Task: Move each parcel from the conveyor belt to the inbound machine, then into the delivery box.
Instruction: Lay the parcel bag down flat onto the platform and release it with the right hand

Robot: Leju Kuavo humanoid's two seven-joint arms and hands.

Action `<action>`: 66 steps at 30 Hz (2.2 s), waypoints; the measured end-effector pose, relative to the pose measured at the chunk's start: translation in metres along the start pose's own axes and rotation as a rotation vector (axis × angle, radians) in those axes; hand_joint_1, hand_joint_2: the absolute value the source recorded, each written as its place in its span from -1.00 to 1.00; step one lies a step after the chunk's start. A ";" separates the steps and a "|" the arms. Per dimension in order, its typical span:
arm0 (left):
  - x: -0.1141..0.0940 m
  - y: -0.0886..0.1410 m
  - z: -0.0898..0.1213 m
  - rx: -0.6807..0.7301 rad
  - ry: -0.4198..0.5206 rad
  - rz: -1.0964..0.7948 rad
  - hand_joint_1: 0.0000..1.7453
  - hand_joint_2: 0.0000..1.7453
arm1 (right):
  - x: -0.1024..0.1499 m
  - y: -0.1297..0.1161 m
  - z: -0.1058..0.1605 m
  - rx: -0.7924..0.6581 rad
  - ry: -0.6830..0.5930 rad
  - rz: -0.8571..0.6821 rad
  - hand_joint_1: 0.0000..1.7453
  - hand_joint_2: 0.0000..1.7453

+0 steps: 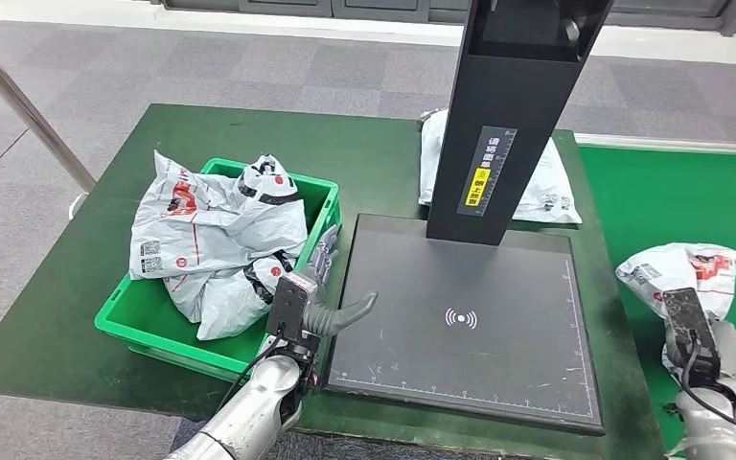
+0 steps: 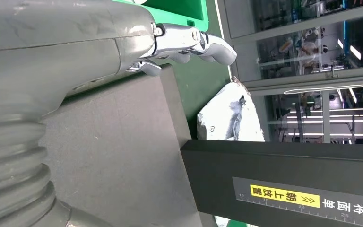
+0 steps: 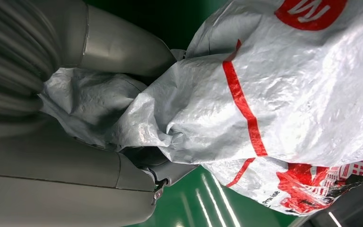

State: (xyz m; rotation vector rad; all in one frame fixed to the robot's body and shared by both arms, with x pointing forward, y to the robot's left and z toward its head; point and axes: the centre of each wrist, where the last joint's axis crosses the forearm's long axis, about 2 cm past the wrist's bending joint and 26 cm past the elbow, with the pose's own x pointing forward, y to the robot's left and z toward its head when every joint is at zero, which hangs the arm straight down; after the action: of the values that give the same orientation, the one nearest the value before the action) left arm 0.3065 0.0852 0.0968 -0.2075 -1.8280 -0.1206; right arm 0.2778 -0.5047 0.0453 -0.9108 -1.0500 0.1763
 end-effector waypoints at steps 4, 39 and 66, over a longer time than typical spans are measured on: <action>0.000 0.000 0.000 0.000 0.000 -0.001 -1.00 1.00 | 0.002 0.001 0.001 -0.001 -0.006 -0.003 1.00 1.00; 0.039 0.001 -0.025 0.017 -0.233 -0.097 -1.00 1.00 | 0.170 0.151 0.170 0.708 -0.809 -0.258 -1.00 1.00; 0.034 0.003 -0.028 -0.059 -0.198 -0.291 -1.00 1.00 | 0.169 0.148 0.167 0.554 -0.898 -0.779 -1.00 1.00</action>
State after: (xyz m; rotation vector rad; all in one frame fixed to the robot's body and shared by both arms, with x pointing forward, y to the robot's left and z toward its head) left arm 0.3254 0.0856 0.1368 0.0080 -2.0457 -0.3697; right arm 0.2727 -0.2274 0.0824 0.1751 -1.9787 0.2057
